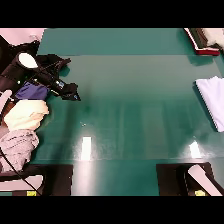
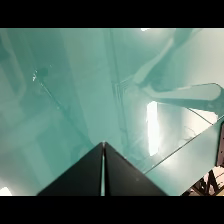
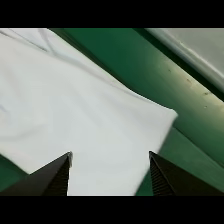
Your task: Fold the shirts.
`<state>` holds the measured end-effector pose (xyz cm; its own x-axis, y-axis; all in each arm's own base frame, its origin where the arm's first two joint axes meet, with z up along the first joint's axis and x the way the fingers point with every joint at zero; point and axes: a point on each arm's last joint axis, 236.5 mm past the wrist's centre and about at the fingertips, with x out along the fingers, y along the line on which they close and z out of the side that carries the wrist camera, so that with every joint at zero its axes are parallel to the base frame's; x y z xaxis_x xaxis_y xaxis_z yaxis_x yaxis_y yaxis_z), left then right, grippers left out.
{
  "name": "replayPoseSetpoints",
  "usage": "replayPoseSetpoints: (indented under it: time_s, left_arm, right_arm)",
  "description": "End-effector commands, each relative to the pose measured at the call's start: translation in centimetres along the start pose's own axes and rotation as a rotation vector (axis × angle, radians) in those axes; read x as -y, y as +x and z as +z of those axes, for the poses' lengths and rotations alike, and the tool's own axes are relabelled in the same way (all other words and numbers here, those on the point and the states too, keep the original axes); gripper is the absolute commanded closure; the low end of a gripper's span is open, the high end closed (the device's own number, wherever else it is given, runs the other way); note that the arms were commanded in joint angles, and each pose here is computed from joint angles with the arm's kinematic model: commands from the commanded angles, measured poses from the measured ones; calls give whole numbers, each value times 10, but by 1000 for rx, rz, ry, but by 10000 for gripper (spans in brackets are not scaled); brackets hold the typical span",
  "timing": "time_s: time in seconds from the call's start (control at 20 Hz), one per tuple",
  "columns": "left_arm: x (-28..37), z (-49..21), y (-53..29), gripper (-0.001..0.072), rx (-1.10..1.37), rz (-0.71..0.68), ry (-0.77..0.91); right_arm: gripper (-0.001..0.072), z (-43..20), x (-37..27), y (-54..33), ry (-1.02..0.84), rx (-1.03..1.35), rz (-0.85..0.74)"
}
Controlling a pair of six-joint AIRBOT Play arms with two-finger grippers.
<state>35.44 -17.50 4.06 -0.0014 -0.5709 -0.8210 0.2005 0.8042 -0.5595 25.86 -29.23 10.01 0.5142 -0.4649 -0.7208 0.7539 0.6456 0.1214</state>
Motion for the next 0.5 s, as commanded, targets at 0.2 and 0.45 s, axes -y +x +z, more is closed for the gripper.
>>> replayPoseSetpoints:
  time_s: [0.2, 0.45]
  left_arm:
    - [0, 3, 0, 681, 11, 1, 2]
    - [0, 3, 0, 681, 11, 1, 2]
  right_arm:
    - [694, -55, -182, -63, -209, -97, 435]
    - [694, -103, -264, -128, -434, -95, 666]
